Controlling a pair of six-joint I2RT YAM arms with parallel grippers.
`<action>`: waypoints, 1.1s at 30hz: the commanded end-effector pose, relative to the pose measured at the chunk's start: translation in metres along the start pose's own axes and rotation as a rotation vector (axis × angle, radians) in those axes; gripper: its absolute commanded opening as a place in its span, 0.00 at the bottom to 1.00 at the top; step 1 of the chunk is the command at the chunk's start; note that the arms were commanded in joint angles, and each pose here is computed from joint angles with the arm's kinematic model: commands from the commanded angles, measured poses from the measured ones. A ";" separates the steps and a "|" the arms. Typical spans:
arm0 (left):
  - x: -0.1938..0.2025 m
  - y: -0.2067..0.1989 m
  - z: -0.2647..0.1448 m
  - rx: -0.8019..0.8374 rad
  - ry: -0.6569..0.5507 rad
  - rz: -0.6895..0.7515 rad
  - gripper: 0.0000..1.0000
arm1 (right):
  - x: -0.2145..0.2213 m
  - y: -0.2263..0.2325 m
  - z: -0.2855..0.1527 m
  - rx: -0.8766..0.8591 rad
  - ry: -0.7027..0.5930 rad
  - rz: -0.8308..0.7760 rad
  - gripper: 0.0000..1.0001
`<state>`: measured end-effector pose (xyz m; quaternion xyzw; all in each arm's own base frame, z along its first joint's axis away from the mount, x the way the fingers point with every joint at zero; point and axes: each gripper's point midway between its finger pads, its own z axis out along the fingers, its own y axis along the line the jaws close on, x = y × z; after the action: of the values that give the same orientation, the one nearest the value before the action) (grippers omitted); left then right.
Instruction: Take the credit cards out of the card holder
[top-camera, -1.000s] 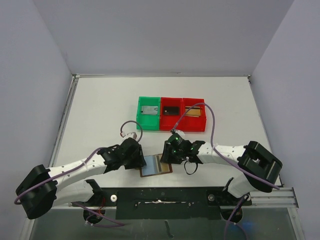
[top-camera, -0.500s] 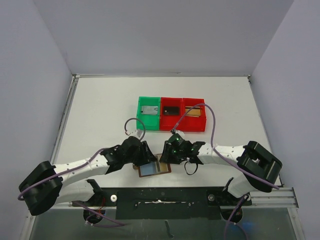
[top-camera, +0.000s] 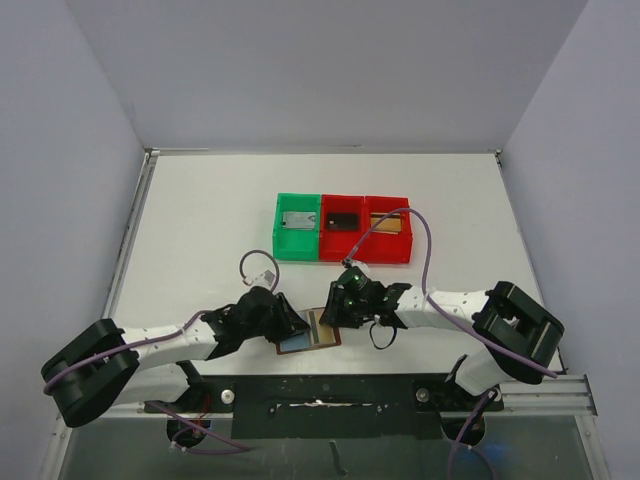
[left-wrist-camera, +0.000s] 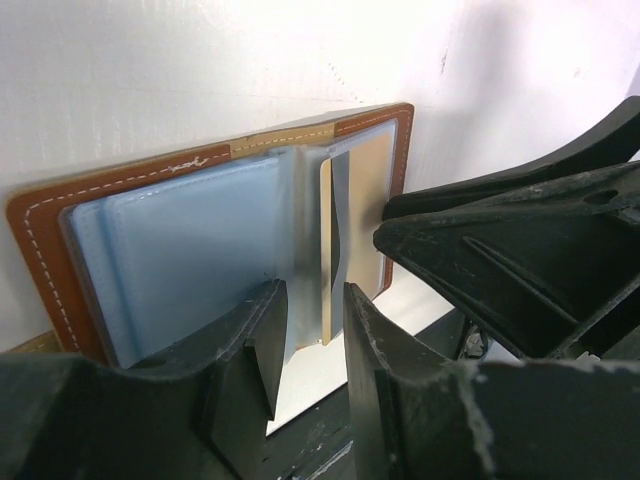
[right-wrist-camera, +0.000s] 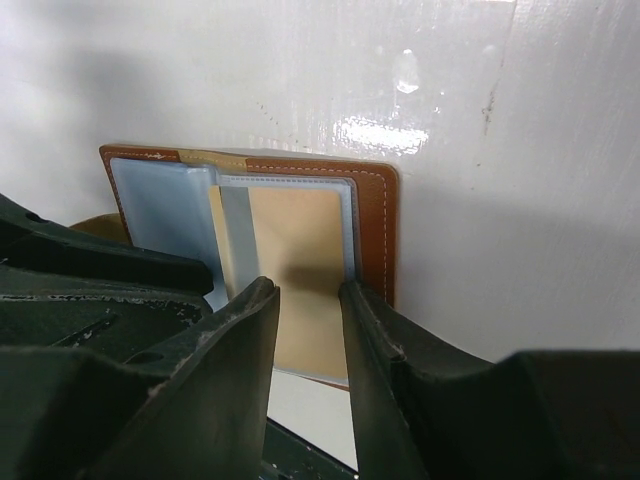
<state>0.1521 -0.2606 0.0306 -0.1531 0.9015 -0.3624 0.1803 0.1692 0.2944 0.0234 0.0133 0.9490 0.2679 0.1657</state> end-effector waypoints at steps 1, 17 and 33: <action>-0.004 -0.020 0.003 0.110 -0.022 -0.042 0.28 | 0.008 -0.015 0.006 0.041 0.024 0.003 0.34; 0.001 -0.016 0.010 0.126 -0.005 -0.075 0.14 | 0.009 -0.016 0.007 0.035 0.035 0.004 0.33; -0.003 -0.012 -0.007 0.150 -0.041 -0.121 0.00 | 0.010 -0.022 0.009 0.053 0.041 0.014 0.32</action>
<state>0.1496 -0.2663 0.0360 -0.1923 0.8651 -0.4291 0.1744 0.1699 0.2969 0.0227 0.0144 0.9469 0.2793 0.1585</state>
